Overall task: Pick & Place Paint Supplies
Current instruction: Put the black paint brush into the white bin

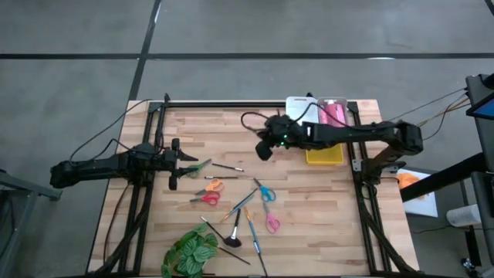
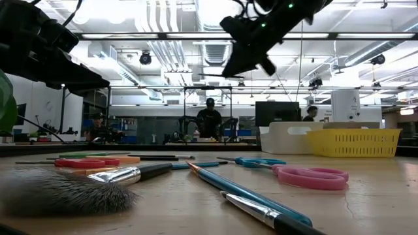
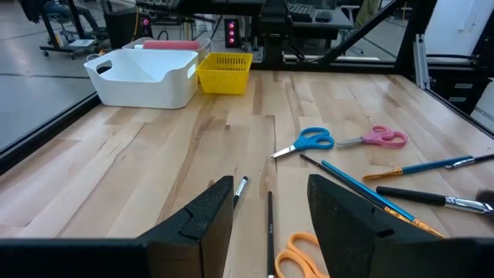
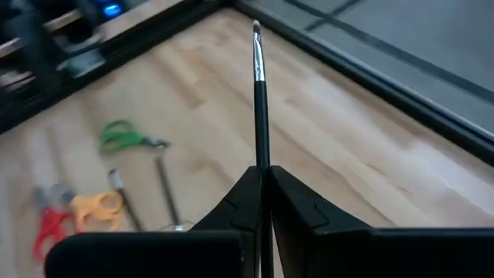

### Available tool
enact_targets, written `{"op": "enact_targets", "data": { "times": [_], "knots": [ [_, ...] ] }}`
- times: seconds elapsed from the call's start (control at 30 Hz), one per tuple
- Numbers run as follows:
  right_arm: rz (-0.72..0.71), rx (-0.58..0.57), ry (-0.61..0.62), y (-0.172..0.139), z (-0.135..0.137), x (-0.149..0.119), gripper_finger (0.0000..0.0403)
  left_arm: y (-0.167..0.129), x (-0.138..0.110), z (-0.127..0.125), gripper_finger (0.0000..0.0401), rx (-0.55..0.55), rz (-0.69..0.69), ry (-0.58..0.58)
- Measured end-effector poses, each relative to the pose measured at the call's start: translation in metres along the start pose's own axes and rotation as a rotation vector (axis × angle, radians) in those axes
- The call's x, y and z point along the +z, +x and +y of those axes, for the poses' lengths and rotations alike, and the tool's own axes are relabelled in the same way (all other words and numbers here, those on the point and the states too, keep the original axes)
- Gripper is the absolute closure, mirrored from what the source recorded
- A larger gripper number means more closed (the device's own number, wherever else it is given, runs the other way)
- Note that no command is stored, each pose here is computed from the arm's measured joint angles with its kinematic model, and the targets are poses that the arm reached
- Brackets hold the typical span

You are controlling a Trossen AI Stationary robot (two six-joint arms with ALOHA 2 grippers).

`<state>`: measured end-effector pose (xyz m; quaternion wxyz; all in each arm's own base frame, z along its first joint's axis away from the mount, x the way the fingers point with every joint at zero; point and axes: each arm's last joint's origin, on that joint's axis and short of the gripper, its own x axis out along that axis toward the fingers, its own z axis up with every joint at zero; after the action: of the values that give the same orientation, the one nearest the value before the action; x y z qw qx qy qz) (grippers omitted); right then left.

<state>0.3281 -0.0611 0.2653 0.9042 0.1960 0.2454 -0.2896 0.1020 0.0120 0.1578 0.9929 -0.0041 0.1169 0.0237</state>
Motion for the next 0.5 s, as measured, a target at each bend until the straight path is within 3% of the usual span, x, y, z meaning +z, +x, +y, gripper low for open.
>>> {"op": "enact_targets", "data": {
  "times": [0.17, 0.5],
  "knots": [
    [0.035, -0.146, 0.088, -0.023, -0.019, 0.002, 0.0387, 0.000, 0.000, 0.000, 0.0232, 0.000, 0.000, 0.000],
    [0.100, -0.408, 0.066, -0.055, -0.064, 0.004, 0.0387, 0.000, 0.000, 0.000, 0.0232, 0.000, 0.000, 0.000]
  ]
}}
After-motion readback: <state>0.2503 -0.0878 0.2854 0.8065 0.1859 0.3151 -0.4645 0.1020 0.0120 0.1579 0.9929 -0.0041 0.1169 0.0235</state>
